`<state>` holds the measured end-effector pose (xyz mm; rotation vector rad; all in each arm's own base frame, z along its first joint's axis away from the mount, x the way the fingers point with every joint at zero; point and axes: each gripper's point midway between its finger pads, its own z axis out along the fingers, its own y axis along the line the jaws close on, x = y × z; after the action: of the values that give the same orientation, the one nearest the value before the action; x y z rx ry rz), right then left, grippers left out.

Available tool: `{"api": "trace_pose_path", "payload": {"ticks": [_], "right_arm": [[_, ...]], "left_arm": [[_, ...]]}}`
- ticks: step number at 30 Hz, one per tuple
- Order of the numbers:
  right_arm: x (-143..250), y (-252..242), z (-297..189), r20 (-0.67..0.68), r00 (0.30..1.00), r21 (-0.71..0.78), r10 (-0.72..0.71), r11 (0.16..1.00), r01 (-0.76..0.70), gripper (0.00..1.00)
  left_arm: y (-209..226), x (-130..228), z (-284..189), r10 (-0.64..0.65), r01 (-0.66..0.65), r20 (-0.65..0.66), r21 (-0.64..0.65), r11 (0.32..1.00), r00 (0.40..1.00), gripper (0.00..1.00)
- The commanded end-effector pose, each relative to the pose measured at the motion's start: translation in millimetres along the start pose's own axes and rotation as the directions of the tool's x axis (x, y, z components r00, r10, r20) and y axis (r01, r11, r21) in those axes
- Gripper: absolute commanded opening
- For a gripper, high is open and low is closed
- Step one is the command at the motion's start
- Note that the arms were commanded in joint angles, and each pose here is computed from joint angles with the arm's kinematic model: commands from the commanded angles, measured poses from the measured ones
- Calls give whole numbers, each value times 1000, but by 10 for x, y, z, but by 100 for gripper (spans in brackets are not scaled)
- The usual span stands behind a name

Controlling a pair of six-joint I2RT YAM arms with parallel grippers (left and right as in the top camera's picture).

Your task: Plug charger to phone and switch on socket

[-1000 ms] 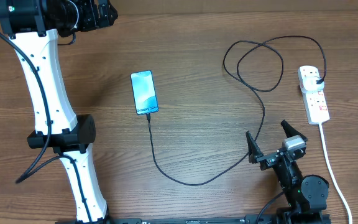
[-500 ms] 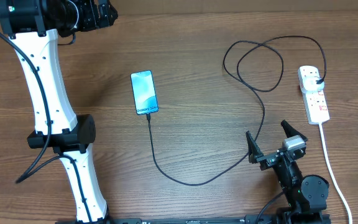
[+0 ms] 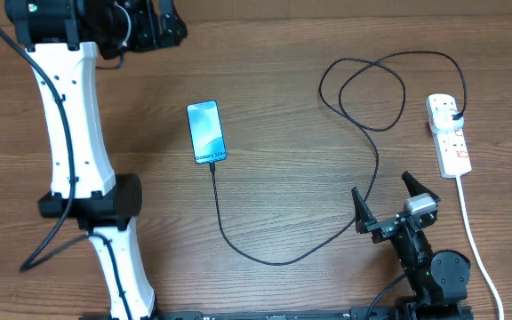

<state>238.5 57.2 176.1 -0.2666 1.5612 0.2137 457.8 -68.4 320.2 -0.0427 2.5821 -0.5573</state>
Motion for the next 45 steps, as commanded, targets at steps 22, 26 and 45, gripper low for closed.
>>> {"api": "trace_pose_path", "payload": {"ticks": [22, 26, 45], "right_arm": [[10, 23, 0, 7, 1000, -10, 3, 1000, -2, 100], [9, 23, 0, 8, 1000, -10, 2, 1000, -2, 100], [10, 23, 0, 7, 1000, -10, 3, 1000, -2, 100]], "left_arm": [[475, 1283, -464, -16, 21, 27, -181, 983, 1000, 100], [649, 1323, -337, 16, 11, 144, -185, 983, 989, 100], [699, 1622, -302, 475, -316, 645, -355, 880, 598, 100]]}}
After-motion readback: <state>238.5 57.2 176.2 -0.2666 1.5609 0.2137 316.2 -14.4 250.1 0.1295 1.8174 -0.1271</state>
